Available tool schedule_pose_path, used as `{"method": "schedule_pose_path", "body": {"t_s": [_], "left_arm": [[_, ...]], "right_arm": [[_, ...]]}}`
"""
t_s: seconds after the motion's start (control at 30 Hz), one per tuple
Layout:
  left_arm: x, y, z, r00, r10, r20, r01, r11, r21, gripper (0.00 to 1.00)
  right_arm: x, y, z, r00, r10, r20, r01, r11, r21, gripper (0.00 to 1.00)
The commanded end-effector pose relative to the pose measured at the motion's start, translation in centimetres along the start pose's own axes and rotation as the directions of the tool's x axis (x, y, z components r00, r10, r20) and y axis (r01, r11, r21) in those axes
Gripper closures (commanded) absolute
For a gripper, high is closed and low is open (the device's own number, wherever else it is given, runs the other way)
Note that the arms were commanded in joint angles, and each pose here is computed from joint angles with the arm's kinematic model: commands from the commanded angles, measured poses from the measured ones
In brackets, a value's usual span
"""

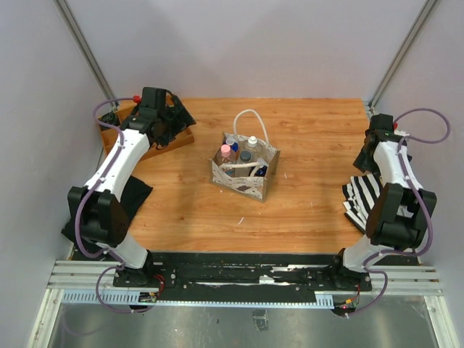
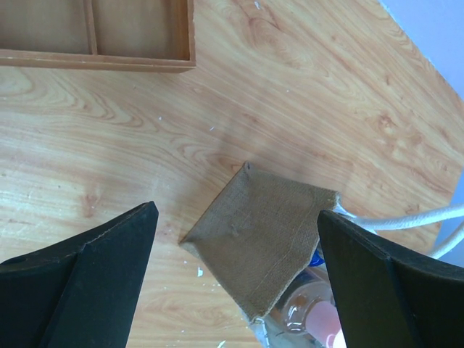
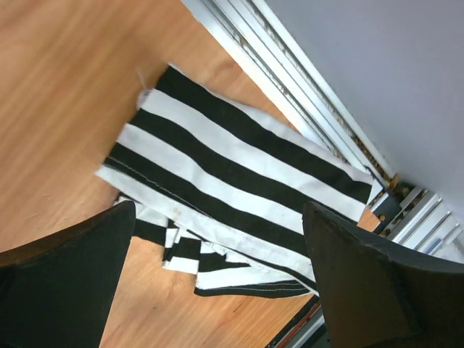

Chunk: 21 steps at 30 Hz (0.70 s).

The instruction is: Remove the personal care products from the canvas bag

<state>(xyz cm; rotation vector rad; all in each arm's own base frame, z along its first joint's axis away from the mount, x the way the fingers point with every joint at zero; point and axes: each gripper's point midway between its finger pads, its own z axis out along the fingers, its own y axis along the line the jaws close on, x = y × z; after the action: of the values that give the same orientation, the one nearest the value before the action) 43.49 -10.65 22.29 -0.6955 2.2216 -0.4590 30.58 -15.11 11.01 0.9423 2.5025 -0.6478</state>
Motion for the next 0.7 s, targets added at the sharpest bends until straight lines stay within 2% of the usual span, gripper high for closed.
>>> {"method": "schedule_pose_path", "body": {"t_s": [0.0,0.07,0.1,0.17,0.23,0.3,0.4,0.47,0.53,0.6,0.67], "left_arm": [[-0.1,-0.6,-1.9,0.998,0.055,0.036,-0.056,0.998,0.035,0.0],[0.3,-1.1,-2.6,0.994,0.092,0.054,-0.095,0.994,0.051,0.0],[0.6,-1.5,-3.1,0.992,0.112,0.065,-0.116,0.992,0.058,0.0],[2.0,-2.3,-3.6,0.983,0.172,0.065,-0.177,0.98,0.093,0.0],[2.7,-3.5,-4.9,0.973,0.213,0.093,-0.226,0.962,0.155,0.0],[3.0,-4.5,-6.0,0.962,0.244,0.123,-0.266,0.938,0.221,0.0],[2.8,-5.0,-7.3,0.953,0.253,0.164,-0.29,0.92,0.264,0.0],[2.9,-5.3,-7.5,0.952,0.262,0.161,-0.299,0.913,0.278,0.01],[3.5,-5.8,-7.2,0.952,0.279,0.126,-0.305,0.904,0.299,0.01],[4.4,-6.5,-6.8,0.944,0.315,0.099,-0.33,0.89,0.315,0.0],[5.0,-7.1,-6.6,0.93,0.354,0.096,-0.366,0.881,0.299,0.0]], "right_arm": [[-2.5,1.7,-5.1,0.977,-0.085,0.197,0.098,0.993,-0.059,0.01],[-2.3,5.5,-8.9,0.928,-0.177,0.328,0.241,0.956,-0.167,0.01],[-1.3,8.4,-11.1,0.901,-0.214,0.377,0.332,0.9,-0.282,0.02],[0.8,13.3,-15.9,0.845,-0.234,0.481,0.476,0.739,-0.476,0.02],[2.0,16.5,-20.5,0.805,-0.191,0.561,0.555,0.576,-0.6,0.02],[2.5,18.0,-24.1,0.775,-0.165,0.61,0.607,0.461,-0.647,0.03],[3.2,20.0,-27.7,0.751,-0.154,0.642,0.653,0.32,-0.686,0.31],[3.7,21.4,-29.5,0.736,-0.167,0.655,0.676,0.234,-0.699,0.41],[5.0,22.7,-30.8,0.727,-0.204,0.656,0.684,0.13,-0.718,0.42],[6.7,23.9,-32.2,0.701,-0.245,0.669,0.694,0.022,-0.719,0.37],[8.5,24.8,-32.4,0.654,-0.301,0.694,0.724,-0.018,-0.689,0.34]]}}
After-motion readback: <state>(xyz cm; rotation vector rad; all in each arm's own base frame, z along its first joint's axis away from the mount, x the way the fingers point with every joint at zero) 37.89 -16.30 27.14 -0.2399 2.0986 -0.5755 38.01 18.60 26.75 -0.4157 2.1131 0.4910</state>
